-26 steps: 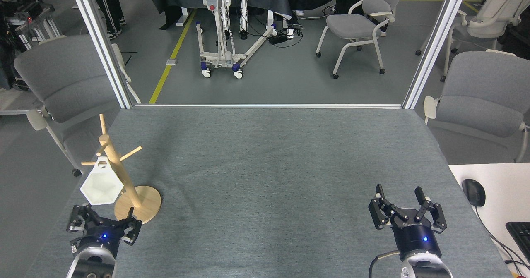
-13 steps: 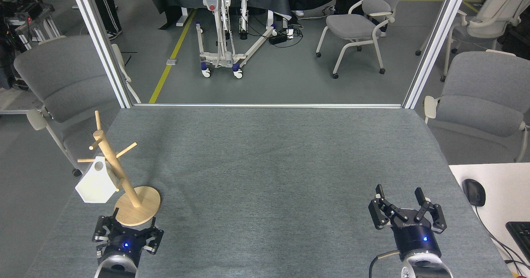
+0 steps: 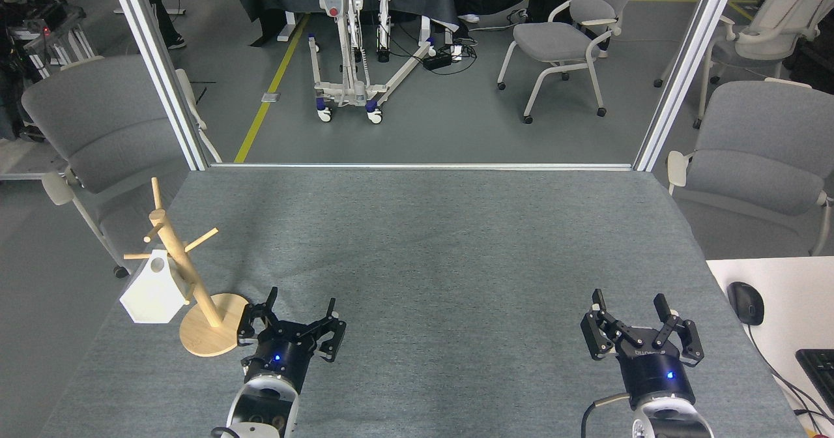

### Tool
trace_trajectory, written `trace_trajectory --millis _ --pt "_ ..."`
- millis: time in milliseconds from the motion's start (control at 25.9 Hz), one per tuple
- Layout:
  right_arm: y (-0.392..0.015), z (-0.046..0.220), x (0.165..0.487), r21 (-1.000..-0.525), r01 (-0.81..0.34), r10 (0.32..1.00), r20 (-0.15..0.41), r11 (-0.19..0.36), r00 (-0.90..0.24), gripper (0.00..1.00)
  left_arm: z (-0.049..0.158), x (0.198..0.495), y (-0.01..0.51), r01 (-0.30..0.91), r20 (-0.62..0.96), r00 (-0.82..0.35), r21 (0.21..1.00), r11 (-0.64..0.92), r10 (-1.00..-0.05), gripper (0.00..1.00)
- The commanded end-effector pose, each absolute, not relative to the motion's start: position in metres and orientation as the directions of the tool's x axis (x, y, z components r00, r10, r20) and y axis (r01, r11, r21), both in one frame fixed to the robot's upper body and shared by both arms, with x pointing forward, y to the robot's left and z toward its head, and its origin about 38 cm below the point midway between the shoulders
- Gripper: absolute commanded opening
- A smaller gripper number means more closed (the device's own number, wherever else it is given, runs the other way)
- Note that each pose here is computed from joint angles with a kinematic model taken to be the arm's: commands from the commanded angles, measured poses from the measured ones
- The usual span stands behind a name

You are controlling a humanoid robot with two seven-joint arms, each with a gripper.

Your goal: Hang cup on storage rack

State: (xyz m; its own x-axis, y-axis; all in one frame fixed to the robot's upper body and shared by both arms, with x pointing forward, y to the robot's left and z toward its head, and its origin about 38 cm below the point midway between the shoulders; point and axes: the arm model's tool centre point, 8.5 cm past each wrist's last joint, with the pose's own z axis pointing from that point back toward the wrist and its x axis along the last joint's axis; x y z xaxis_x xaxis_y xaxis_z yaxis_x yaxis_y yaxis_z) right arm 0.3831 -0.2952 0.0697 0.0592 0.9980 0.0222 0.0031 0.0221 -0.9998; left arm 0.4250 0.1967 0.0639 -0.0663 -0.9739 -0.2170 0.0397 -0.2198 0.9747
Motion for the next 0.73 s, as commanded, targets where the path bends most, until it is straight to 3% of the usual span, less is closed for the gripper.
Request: trace_trajectory --millis 0,193,464,696 --pt "-0.296 0.071 0.384 -1.000 0.010 0.998 0.019 0.019 0.059 1.00 0.099 0.441 0.168 -0.054 -0.144 -0.084 0.989 -0.140 -0.986 0.99" --pt "-0.296 0.074 0.386 -1.000 0.018 0.998 0.021 0.020 0.058 1.00 0.131 0.439 0.156 -0.143 -0.121 -0.065 0.984 -0.111 -0.991 0.99" --pt "-0.296 0.073 0.387 -1.000 0.016 0.998 0.024 0.023 0.060 1.00 0.102 0.394 0.154 -0.095 -0.086 -0.094 0.993 -0.077 -0.992 0.99" --pt "-0.295 0.072 0.394 -1.000 0.013 0.998 0.029 0.028 0.059 1.00 0.097 0.384 0.155 -0.084 -0.087 -0.096 0.993 -0.079 -0.992 0.99"
